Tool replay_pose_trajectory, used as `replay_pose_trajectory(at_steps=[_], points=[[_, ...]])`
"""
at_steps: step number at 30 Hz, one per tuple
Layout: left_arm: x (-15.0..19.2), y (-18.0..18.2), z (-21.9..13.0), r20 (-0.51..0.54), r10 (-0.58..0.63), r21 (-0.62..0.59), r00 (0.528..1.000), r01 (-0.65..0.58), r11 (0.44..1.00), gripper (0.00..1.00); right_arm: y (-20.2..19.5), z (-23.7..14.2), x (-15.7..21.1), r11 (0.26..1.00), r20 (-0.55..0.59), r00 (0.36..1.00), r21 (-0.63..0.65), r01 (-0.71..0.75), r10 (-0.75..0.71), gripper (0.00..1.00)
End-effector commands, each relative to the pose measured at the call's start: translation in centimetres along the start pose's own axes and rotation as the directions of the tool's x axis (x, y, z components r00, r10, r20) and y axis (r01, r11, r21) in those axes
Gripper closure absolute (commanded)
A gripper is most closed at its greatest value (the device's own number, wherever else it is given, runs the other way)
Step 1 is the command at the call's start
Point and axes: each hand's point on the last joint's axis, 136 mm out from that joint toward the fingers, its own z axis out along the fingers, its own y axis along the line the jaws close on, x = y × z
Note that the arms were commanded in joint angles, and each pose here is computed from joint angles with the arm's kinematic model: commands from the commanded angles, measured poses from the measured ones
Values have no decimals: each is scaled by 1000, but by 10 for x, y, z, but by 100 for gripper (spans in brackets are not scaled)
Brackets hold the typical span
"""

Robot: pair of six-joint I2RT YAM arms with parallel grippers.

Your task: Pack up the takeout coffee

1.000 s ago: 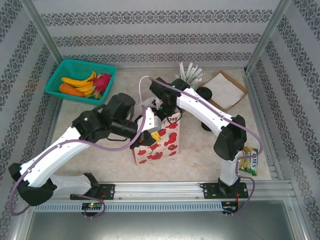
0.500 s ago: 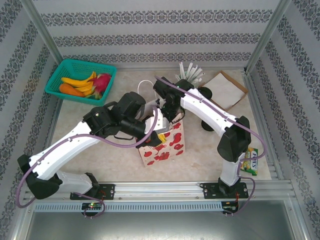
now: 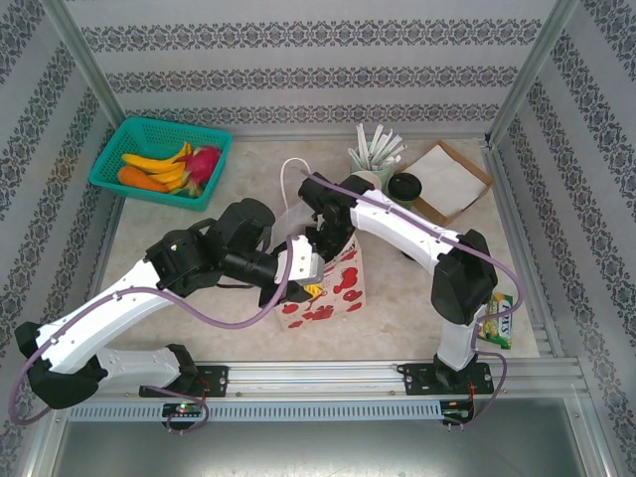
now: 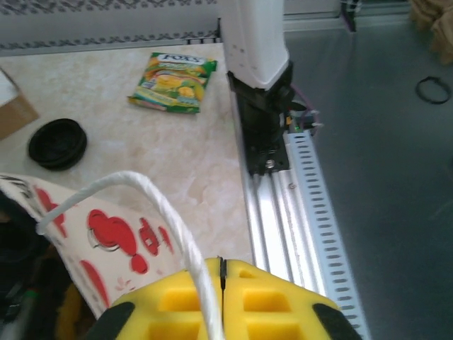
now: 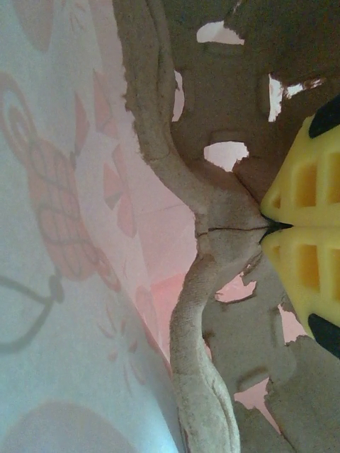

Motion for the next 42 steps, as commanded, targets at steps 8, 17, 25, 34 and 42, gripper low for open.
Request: replay_pose_trajectory(at_steps=[8,17,25,34,42], points=[[-14,69,-47,210,-149,-291,966,207,934,4,0,-2,-4,982,128,974,62,179,-186,100],[31,189,-119,450,-456,-598,768,639,484,5,-4,-3,-6,961,161,948,90,263,-275,100],[64,233,-109,439,-551,-679,709,664,314,33,1,-1,-11,949,157,937,90,301,-312,100],[79,249,-110,478,-588,-675,652,701,228,100,-19,18,-17,918,122,919,186,350,-375,100],[68,264,-105,506,-621,-587,599,766,261,100,-34,35,-20,885,45,914,272,377,-403,100]])
